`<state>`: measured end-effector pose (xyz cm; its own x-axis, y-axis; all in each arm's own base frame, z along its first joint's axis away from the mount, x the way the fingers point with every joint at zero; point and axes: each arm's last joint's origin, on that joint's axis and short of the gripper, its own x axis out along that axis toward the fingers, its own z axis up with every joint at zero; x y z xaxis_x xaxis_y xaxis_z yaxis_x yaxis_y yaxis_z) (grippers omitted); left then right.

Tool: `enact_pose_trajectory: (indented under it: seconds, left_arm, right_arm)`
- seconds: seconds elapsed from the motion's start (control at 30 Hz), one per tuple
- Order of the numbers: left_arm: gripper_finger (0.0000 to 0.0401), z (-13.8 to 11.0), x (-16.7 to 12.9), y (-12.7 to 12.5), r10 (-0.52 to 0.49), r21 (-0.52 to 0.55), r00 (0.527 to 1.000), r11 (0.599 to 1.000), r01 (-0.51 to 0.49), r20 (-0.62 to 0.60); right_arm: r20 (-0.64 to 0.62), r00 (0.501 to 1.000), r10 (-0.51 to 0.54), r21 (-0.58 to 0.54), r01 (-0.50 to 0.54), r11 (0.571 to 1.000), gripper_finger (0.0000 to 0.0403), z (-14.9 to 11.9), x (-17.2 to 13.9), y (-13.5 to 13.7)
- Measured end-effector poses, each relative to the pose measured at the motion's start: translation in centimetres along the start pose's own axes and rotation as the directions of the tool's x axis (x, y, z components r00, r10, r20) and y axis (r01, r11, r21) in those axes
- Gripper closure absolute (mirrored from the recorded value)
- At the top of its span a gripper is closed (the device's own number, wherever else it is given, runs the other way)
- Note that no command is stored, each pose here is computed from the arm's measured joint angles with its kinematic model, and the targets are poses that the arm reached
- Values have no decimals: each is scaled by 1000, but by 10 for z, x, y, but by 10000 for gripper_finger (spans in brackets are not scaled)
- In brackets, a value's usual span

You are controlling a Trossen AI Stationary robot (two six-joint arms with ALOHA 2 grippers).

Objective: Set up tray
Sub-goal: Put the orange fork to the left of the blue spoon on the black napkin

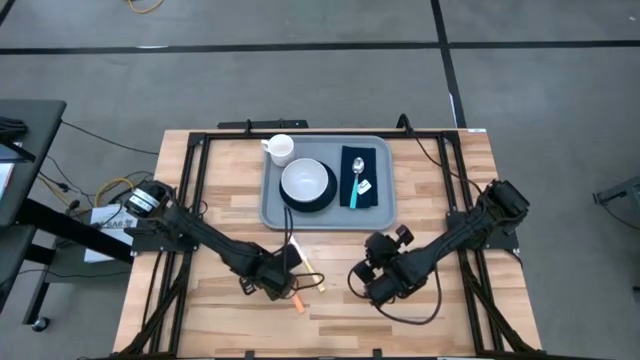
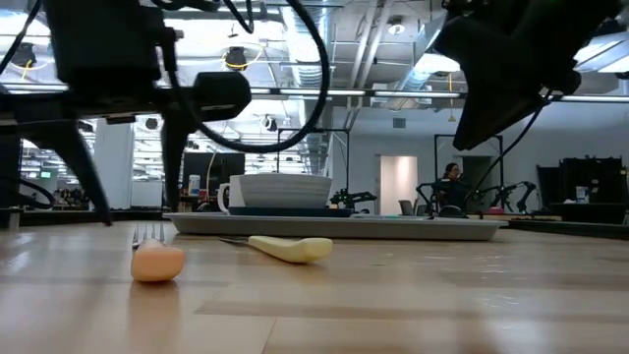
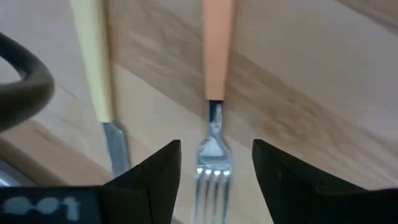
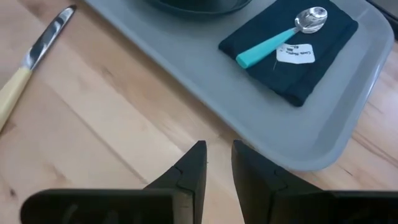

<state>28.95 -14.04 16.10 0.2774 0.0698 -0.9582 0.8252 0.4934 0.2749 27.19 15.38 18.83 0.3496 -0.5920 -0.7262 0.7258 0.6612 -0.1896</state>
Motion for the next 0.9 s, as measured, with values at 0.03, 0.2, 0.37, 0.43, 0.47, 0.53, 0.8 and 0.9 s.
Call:
enact_pose_trajectory:
  seconds: [0.03,0.2,0.37,0.43,0.47,0.53,0.8,0.9]
  left_arm:
    - [214,-1,0,2,3,1,1000,1000,-3,2]
    - [214,-6,2,10,-20,0,1000,1000,20,20]
    - [214,-7,3,12,-47,-11,998,999,47,40]
    - [214,-8,4,11,-45,-7,998,999,45,44]
    - [214,-8,5,11,-45,-5,998,999,45,46]
    - [214,-8,5,11,-47,-5,998,999,47,50]
    - [214,-5,21,10,-64,4,998,998,64,26]
    - [214,-3,29,9,-93,8,996,996,92,20]
  right_arm:
    - [0,1000,2,-4,-2,1000,335,-1,-1,0]
    - [2,1000,11,-14,-11,1000,335,-4,-4,1]
    - [1,1000,11,-14,-11,1000,335,-4,-4,1]
    - [1,1000,12,-13,-12,1000,335,-4,-4,1]
    - [1,1000,12,-14,-12,1000,335,-4,-4,1]
    - [1,1000,11,-14,-11,1000,335,-4,-4,1]
    - [2,1000,16,-10,-16,1000,335,-3,-4,2]
    - [2,1000,18,-8,-18,1000,335,-3,-4,2]
